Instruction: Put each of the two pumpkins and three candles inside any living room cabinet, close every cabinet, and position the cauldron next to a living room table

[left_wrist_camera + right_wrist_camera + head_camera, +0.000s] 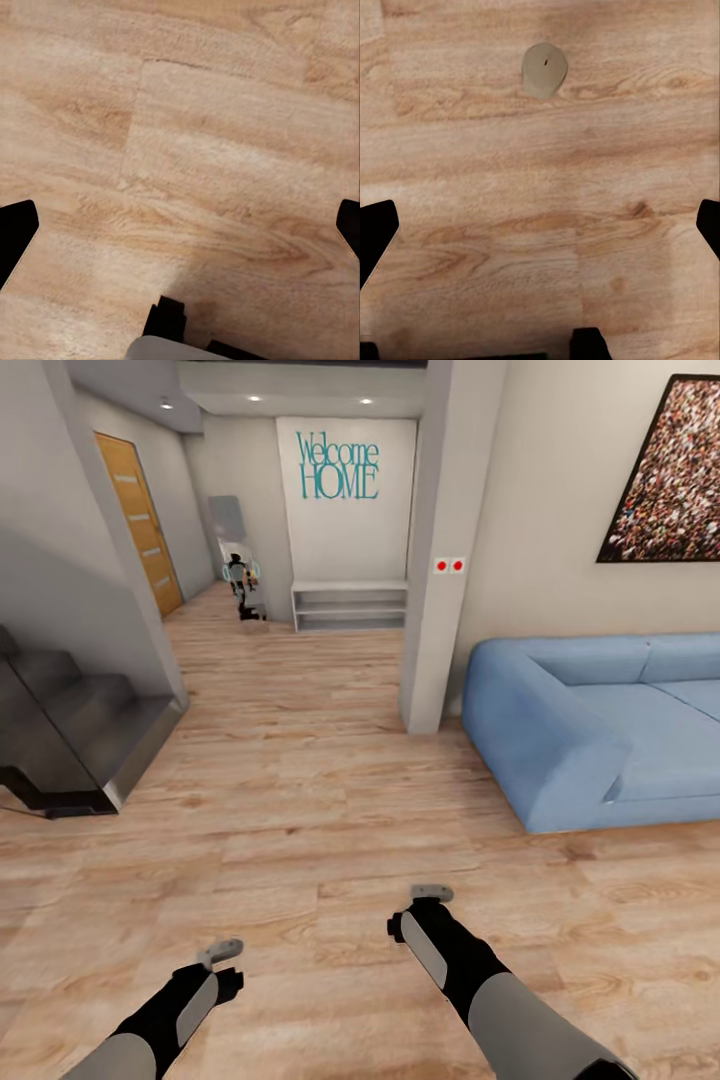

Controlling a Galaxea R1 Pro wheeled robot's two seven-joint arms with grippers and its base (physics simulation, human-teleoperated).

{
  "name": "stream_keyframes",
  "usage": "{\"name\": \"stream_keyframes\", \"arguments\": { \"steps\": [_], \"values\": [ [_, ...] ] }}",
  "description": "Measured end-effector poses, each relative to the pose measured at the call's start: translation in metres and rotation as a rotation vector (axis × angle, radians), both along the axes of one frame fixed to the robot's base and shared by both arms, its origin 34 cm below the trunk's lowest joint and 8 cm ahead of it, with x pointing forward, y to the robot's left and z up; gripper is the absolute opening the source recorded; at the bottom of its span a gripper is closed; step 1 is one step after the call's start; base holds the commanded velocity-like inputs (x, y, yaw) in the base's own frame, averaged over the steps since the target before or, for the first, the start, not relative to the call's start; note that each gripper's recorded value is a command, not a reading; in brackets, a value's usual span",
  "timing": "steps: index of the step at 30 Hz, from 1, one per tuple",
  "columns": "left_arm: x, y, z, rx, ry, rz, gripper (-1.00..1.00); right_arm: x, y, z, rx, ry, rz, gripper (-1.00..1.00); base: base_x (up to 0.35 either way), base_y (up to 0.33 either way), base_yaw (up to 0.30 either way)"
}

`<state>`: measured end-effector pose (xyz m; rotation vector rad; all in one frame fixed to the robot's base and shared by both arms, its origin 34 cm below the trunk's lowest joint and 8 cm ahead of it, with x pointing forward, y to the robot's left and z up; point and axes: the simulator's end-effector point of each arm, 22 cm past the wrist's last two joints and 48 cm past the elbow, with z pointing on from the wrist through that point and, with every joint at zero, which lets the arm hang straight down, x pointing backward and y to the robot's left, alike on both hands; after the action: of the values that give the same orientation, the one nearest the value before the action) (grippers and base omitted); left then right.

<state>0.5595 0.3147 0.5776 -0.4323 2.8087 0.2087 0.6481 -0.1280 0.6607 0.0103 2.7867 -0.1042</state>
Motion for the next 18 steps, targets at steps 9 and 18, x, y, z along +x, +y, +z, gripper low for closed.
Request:
{"name": "stream_keyframes", "arguments": {
  "steps": [9, 18],
  "values": [
    [0.0009, -0.0031, 0.0003, 0.0, -0.004, 0.004, 1.0, -0.0005, 0.0003, -0.0004, 0.002, 0.002, -0.001, 1.0, 0.347, 0.155, 0.0],
    [0.0012, -0.0038, 0.0002, -0.001, -0.005, 0.004, 1.0, -0.0018, -0.0038, -0.0023, 0.0, 0.009, -0.009, 1.0, 0.324, 0.038, 0.0]
  ]
}}
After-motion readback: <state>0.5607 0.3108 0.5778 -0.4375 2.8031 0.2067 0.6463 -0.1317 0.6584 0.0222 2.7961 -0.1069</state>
